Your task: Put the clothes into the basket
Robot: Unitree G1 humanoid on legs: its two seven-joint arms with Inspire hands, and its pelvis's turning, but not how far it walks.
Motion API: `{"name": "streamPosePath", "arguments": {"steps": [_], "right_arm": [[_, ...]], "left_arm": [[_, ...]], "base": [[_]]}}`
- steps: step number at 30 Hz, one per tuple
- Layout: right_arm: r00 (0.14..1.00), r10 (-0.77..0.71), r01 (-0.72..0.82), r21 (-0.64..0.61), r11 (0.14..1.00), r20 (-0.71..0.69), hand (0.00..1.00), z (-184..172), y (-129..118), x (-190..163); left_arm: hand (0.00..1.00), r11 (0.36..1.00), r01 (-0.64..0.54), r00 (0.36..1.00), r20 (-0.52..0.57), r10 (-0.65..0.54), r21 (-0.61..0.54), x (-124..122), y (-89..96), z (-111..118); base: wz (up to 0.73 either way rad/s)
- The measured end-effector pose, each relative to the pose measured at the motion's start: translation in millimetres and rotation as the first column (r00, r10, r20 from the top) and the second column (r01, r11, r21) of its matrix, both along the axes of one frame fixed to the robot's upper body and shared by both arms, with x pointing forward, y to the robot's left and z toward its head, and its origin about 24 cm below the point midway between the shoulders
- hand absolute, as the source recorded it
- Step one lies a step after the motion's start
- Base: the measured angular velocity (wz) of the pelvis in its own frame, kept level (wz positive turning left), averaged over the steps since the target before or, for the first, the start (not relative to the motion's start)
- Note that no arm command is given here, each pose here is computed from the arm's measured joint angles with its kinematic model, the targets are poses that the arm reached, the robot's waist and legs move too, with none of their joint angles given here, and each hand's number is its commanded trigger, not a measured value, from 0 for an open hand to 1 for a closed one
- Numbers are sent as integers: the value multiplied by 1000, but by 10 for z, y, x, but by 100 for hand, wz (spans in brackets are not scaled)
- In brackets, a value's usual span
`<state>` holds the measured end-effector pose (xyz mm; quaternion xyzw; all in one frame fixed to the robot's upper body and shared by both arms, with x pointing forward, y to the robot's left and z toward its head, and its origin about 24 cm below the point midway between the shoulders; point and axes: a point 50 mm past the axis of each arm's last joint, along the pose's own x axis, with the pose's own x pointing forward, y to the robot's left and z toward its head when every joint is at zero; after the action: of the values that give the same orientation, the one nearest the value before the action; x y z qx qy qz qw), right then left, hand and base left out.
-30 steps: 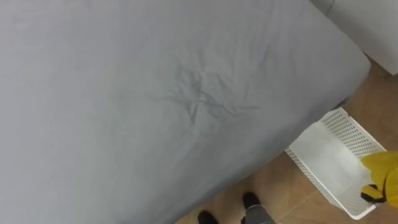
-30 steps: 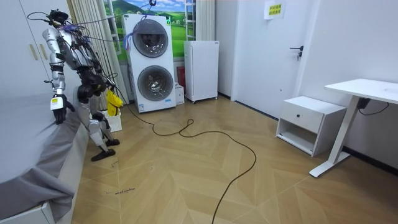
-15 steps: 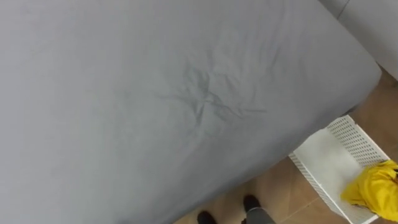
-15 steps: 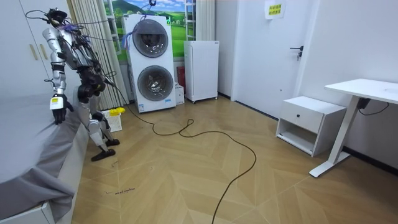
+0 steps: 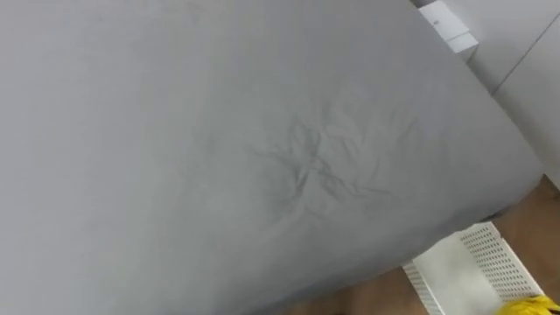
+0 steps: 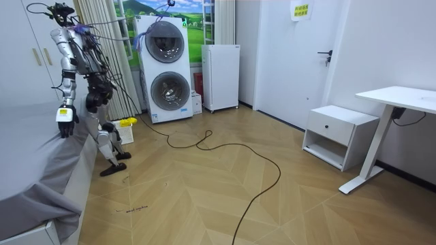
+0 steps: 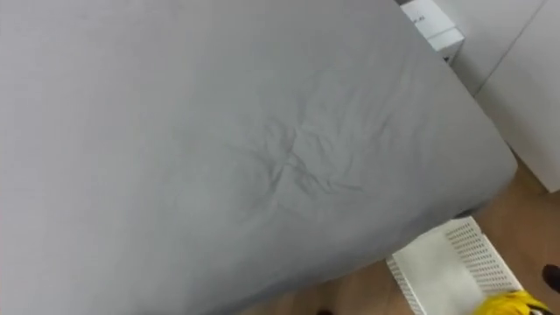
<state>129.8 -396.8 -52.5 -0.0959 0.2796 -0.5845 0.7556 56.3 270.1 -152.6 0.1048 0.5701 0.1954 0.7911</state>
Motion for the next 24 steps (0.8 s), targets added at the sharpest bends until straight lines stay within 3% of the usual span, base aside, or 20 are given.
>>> {"name": "streamPosePath", "arguments": {"steps": [5,14,20,24], "right_arm": [[999,-38,39,71,997,-18,0,-153,95,-160],[998,57,-53,173,983,-20,0,-355,390,-207],[973,223,-198,292,936,-53,0,-586,781,-230],[917,364,-273,412,869,-160,0,-824,1070,-406]], "left_arm": [[0,1000,-1,1000,10,1,17,-86,35,12],[0,999,-41,999,6,41,24,-210,76,23],[0,1000,-25,999,26,25,19,-166,7,13],[0,1000,8,1000,28,-9,27,-141,-100,-13]], "base": [[16],[7],[29],[35]]}}
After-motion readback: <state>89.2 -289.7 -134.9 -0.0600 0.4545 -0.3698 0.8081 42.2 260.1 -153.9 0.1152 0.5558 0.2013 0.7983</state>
